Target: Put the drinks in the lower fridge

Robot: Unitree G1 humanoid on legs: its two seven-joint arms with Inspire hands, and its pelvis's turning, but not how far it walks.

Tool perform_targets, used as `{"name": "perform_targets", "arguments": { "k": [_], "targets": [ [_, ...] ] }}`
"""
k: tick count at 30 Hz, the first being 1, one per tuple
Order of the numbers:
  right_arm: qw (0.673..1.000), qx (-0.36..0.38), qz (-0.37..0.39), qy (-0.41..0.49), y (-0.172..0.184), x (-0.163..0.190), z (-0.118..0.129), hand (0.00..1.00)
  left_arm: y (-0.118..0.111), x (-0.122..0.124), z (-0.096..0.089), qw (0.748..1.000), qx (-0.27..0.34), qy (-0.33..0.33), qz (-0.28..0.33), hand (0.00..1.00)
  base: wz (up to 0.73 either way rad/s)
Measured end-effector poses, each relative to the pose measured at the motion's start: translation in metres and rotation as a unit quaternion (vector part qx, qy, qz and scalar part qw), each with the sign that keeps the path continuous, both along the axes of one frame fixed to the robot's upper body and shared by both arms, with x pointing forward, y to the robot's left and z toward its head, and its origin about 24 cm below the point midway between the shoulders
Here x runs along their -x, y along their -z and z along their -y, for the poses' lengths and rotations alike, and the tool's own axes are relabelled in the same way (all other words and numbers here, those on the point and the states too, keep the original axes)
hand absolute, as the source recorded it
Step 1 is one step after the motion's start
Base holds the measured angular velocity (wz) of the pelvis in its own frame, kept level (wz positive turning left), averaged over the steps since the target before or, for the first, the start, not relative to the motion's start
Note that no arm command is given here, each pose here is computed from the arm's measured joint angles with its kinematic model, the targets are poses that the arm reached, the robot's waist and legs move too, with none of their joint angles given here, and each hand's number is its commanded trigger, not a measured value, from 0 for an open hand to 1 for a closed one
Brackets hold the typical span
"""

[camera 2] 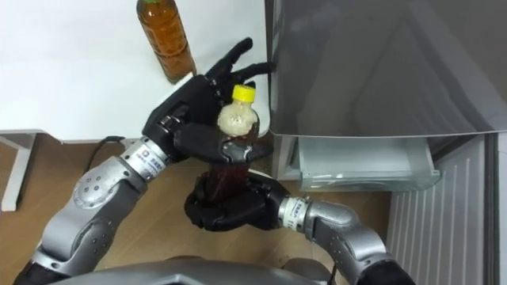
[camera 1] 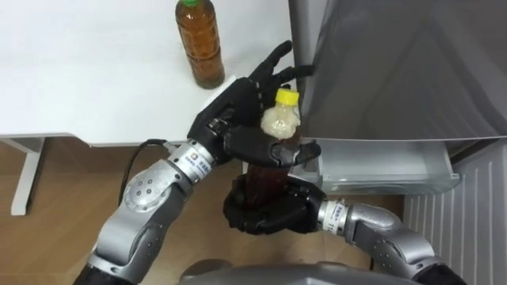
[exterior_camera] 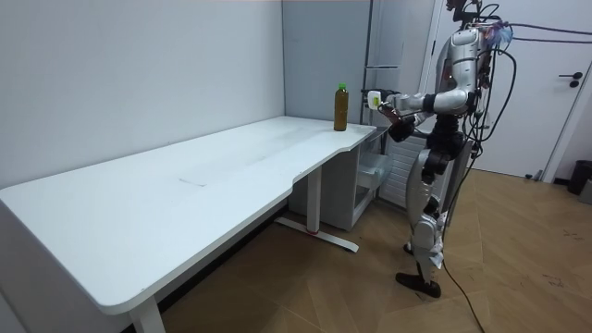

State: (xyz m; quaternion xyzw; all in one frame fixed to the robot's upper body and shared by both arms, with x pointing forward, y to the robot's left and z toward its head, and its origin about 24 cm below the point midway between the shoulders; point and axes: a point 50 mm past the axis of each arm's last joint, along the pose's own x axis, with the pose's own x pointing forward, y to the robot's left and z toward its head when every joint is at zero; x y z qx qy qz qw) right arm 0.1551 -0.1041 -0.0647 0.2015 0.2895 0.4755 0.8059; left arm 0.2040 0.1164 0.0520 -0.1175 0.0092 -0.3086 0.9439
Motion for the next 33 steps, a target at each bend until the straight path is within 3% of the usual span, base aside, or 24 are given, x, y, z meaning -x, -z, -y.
{"name": "perform_targets", "arguments": {
  "k": [8, 15, 20, 27, 33],
  "targets": [
    [1.000, 0.011, 0.005, 0.016, -0.001, -0.001, 0.014, 1.00, -0.052, -0.009, -0.023, 0.989, 0.020, -0.078, 0.120, 0.00, -0.01],
    [0.999, 0.022, -0.008, 0.023, 0.005, 0.010, 0.021, 1.00, -0.069, -0.010, -0.044, 0.976, 0.021, -0.145, 0.159, 0.00, 0.05],
    [0.997, 0.069, -0.008, 0.019, 0.012, 0.020, 0.033, 1.00, -0.096, -0.003, -0.059, 0.954, 0.023, -0.189, 0.232, 0.00, 0.05],
    [0.994, 0.101, -0.010, 0.030, 0.015, 0.027, 0.046, 1.00, -0.110, 0.001, -0.083, 0.927, 0.021, -0.269, 0.262, 0.00, 0.00],
    [0.991, 0.132, -0.007, 0.036, 0.018, 0.029, 0.054, 1.00, -0.122, 0.010, -0.115, 0.879, 0.013, -0.372, 0.300, 0.00, 0.00]
  ]
}}
